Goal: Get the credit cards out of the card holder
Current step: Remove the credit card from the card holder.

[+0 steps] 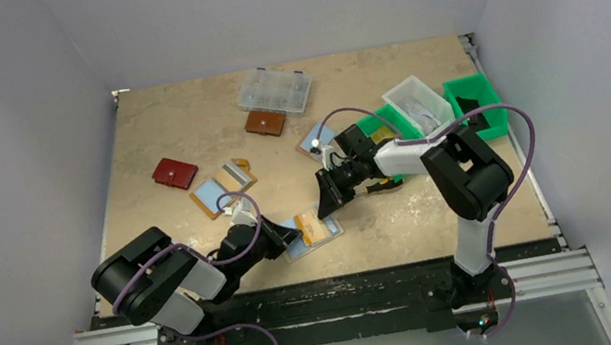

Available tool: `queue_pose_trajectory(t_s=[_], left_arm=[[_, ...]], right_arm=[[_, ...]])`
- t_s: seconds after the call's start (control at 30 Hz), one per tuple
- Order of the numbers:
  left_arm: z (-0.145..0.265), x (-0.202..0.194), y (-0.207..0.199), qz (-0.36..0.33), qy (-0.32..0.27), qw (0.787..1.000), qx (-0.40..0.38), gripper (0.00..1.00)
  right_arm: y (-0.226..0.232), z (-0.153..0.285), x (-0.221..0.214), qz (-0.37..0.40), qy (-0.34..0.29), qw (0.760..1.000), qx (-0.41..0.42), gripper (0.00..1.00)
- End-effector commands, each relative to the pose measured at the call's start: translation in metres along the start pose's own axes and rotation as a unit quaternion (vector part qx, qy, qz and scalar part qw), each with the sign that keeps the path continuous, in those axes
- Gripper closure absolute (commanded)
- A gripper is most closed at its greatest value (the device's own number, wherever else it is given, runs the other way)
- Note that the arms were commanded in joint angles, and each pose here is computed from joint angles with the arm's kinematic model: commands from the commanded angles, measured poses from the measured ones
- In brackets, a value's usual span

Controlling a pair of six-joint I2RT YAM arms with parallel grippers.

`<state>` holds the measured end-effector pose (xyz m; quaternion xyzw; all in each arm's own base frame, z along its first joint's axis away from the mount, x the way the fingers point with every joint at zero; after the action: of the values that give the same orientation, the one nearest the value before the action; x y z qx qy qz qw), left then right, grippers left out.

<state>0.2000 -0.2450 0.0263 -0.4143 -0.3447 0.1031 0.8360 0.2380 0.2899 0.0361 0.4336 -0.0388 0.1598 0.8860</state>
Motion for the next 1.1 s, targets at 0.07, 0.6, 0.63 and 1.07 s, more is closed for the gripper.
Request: queue_pose_trajectory(t_s=[0.07,0.6,0.63,1.07], left_arm=[[0.008,0.006,0.007,-0.025,-0.007,1.000,0.009,1.00],[0.020,0.014,0.003,-0.053,-0.016,0.998,0.001,1.00],[0.022,0.016,0.001,-0.055,-0.019,0.998,-0.001,1.00],[0.034,0.023,0.006,-0.006,-0.047,0.999,0.011,1.00]], right_arm=[[-0.012,-0.005,-0.003,0.005,0.007,0.999,-0.037,0.79],[0.007,0.004,0.002,0.051,0.010,0.999,-0.003,0.68],[0.010,0.005,0.003,0.058,0.011,0.998,0.004,0.67],[0.034,0.019,-0.004,0.142,0.035,0.987,0.071,0.55]])
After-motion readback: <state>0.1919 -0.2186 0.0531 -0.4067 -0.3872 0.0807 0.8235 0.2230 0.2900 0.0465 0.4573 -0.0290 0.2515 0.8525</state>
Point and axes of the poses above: each gripper's point midway between its finger pads, its own z axis back along the fingers, its own y axis along the line the jaws close on, x = y × z, the point moved 1 cm from there along z, back along the fingers, and after that the axes turned 11 degrees about -z, right-handed, at the moved point
